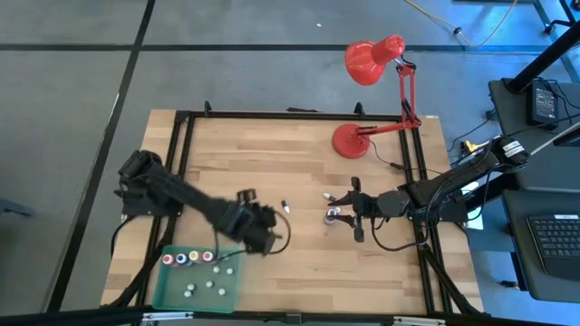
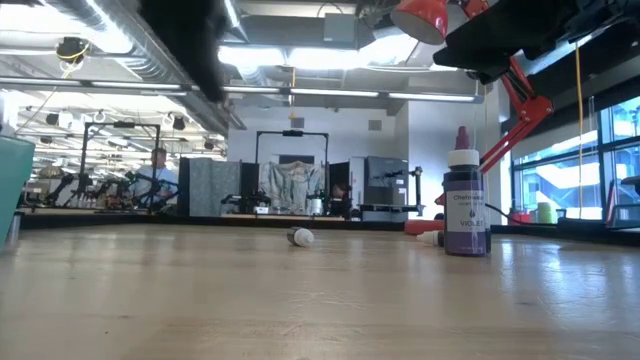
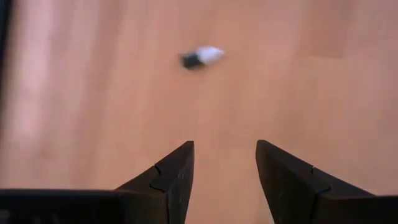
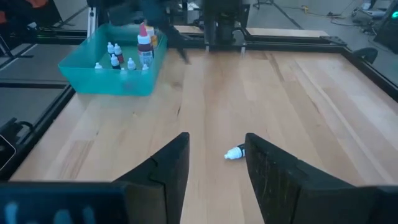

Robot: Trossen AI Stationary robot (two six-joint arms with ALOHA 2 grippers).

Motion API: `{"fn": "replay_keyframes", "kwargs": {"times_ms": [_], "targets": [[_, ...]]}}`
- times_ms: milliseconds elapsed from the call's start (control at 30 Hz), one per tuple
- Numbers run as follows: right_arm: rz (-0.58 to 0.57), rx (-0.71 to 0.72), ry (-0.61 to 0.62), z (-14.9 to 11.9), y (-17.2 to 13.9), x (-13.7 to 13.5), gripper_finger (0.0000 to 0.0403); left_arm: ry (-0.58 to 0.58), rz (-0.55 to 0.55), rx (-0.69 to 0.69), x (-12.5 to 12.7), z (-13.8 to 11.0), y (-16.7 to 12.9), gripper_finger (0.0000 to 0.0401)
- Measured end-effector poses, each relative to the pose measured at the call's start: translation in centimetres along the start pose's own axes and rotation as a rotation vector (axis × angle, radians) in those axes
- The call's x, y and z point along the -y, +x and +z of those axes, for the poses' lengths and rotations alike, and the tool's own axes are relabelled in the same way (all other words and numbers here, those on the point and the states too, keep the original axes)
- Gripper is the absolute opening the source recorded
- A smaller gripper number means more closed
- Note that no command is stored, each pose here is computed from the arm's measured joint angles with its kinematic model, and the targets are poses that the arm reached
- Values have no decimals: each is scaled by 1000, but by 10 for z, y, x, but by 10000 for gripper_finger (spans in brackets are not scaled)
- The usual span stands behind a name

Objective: Pick & Place food coloring
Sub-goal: Put the green food coloring into the blue bin

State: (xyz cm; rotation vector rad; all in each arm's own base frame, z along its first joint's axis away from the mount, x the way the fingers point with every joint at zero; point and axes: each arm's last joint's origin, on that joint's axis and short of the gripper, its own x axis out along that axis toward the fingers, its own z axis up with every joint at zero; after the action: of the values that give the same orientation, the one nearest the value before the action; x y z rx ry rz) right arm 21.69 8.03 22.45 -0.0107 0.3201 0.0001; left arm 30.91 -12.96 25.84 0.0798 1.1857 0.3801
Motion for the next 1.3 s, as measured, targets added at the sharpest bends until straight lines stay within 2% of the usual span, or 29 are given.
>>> {"fn": "replay_keyframes", "kwargs": {"times_ms": [67,233,333,400,500,600,667,800,933,1000,1100,1300], "targets": [[0,0,0,0,0,0,157,72,37,0,-14,9,7,166],[-3,-25,-6,-3,0,0,157,166,71,1,-40,25,21,167],[-6,-45,14,-5,0,1,157,319,71,34,-49,36,28,166],[-7,-60,41,-6,0,1,157,461,55,58,-53,42,32,165],[13,-82,53,-8,0,0,157,659,-19,120,-53,52,37,166],[22,-87,56,-8,0,0,157,770,-78,187,-50,61,47,169],[22,-97,74,-9,-1,0,157,750,-73,238,-50,69,53,170],[23,-114,91,-11,-1,0,157,738,-72,216,-55,73,69,170],[23,-116,91,-11,-1,0,157,782,-172,181,-64,76,92,165],[22,-118,94,-11,-1,0,157,782,-220,148,-67,75,105,164],[20,-133,90,-13,-1,1,157,766,-233,80,-74,72,119,162],[18,-141,86,-14,-1,1,157,805,-259,-6,-80,67,143,158]]}}
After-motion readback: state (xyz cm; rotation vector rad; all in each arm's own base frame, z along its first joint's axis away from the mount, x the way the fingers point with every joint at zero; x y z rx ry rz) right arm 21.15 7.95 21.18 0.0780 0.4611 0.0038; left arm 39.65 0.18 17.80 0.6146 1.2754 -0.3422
